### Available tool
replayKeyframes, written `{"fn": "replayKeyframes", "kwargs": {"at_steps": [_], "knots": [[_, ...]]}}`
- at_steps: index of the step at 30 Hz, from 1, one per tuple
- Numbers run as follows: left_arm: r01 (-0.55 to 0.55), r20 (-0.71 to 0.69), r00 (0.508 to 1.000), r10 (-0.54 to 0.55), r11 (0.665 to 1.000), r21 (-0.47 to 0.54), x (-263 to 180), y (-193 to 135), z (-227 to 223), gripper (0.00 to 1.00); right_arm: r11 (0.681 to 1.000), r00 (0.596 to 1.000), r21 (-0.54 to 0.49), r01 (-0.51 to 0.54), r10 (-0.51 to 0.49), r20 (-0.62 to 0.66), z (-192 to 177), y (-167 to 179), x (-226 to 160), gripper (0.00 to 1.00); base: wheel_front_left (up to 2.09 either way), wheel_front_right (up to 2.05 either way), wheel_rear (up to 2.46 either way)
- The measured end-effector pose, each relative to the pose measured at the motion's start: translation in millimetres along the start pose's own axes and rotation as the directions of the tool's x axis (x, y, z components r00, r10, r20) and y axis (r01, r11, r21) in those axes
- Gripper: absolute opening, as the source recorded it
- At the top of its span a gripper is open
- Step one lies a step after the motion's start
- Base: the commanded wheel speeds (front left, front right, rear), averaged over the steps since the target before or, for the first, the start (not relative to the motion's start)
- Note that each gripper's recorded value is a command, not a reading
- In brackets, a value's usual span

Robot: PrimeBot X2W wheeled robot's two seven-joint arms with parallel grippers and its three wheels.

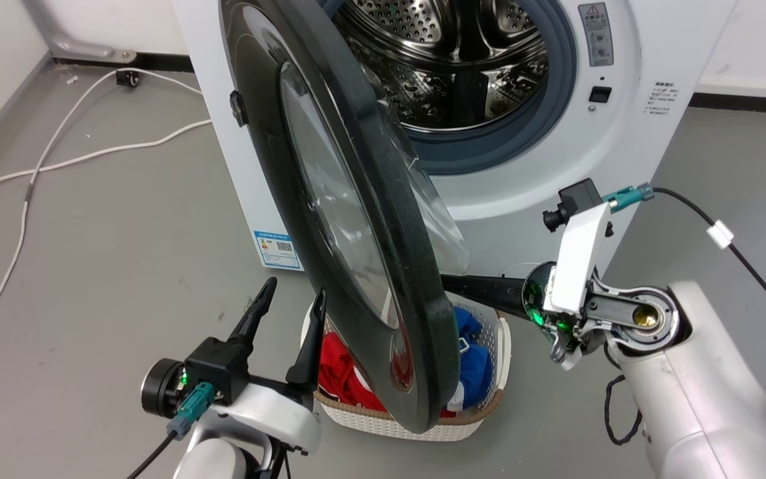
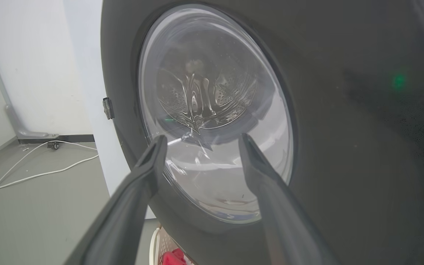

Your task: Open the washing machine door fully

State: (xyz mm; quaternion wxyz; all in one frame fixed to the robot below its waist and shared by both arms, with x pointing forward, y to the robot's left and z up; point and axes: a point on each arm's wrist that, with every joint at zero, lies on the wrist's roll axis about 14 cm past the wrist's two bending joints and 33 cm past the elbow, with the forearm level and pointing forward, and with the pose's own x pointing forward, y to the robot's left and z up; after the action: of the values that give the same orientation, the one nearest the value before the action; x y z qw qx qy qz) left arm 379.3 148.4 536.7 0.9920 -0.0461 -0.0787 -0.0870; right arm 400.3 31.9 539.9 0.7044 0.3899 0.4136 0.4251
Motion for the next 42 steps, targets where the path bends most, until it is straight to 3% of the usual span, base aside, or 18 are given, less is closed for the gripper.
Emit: {"fn": "replayKeyframes", "kwargs": {"at_steps": [6,10,14,23,24,25,26,27,28,32,36,42], "knots": [[0.0,0.002,1.0,0.0,1.0,-0.001,-5.0,-1.2,1.1,1.0,1.0,0.986,-0.007,0.018,-0.016,0.169,17.3,-1.2,-5.3,0.0,0.0,0.0,0.0],[0.006,0.001,1.0,-0.006,1.0,0.001,-5.2,-3.6,0.3,1.0,0.998,0.934,0.012,0.065,-0.065,0.351,40.0,-16.0,-25.0,0.0,0.0,0.0,0.0],[0.01,-0.001,1.0,-0.01,1.0,-0.001,-5.2,-5.4,-0.6,1.0,0.994,0.851,0.046,0.095,-0.105,0.514,57.5,-32.3,-55.9,0.0,0.0,0.0,0.0],[0.009,-0.013,1.0,-0.009,1.0,-0.005,-7.3,-5.4,-4.5,1.0,0.964,0.61,0.128,0.231,-0.247,0.753,53.6,-85.0,-144.1,0.0,0.0,0.0,0.0],[0.007,-0.015,1.0,-0.007,1.0,-0.005,-8.2,-4.7,-5.3,1.0,0.958,0.585,0.139,0.251,-0.264,0.767,49.2,-91.1,-153.0,0.27,0.0,0.0,0.0],[0.005,-0.017,1.0,-0.005,1.0,-0.004,-8.4,-3.9,-5.8,1.0,0.952,0.557,0.151,0.268,-0.281,0.781,44.7,-96.8,-161.5,0.48,0.0,0.0,0.0],[0.004,-0.017,1.0,-0.004,1.0,-0.002,-8.5,-2.8,-5.9,1.0,0.945,0.532,0.161,0.285,-0.295,0.793,40.3,-101.8,-169.1,0.87,0.0,0.0,0.0],[0.002,-0.019,1.0,-0.002,1.0,0.0,-8.5,-1.8,-6.1,1.0,0.938,0.509,0.166,0.305,-0.308,0.804,36.5,-105.7,-176.4,1.0,0.0,0.0,0.0],[0.002,-0.021,1.0,-0.002,1.0,0.001,-8.7,-1.2,-6.9,1.0,0.929,0.482,0.164,0.332,-0.317,0.817,33.5,-108.6,-184.0,1.0,0.0,0.0,0.0],[0.002,-0.036,0.999,-0.002,1.0,0.002,-9.2,-0.5,-11.8,1.0,0.878,0.371,0.132,0.46,-0.325,0.87,27.2,-112.0,-212.6,1.0,0.0,0.0,0.0],[0.004,-0.04,0.999,-0.004,1.0,0.002,-6.7,-0.8,-13.7,1.0,0.808,0.282,0.079,0.584,-0.293,0.914,26.9,-105.2,-231.6,1.0,0.0,0.0,0.0],[0.002,-0.042,0.999,-0.001,1.0,0.002,-3.5,0.5,-14.8,1.0,0.606,0.186,-0.028,0.795,-0.2,0.962,33.6,-79.4,-261.4,1.0,0.0,0.0,0.0]]}}
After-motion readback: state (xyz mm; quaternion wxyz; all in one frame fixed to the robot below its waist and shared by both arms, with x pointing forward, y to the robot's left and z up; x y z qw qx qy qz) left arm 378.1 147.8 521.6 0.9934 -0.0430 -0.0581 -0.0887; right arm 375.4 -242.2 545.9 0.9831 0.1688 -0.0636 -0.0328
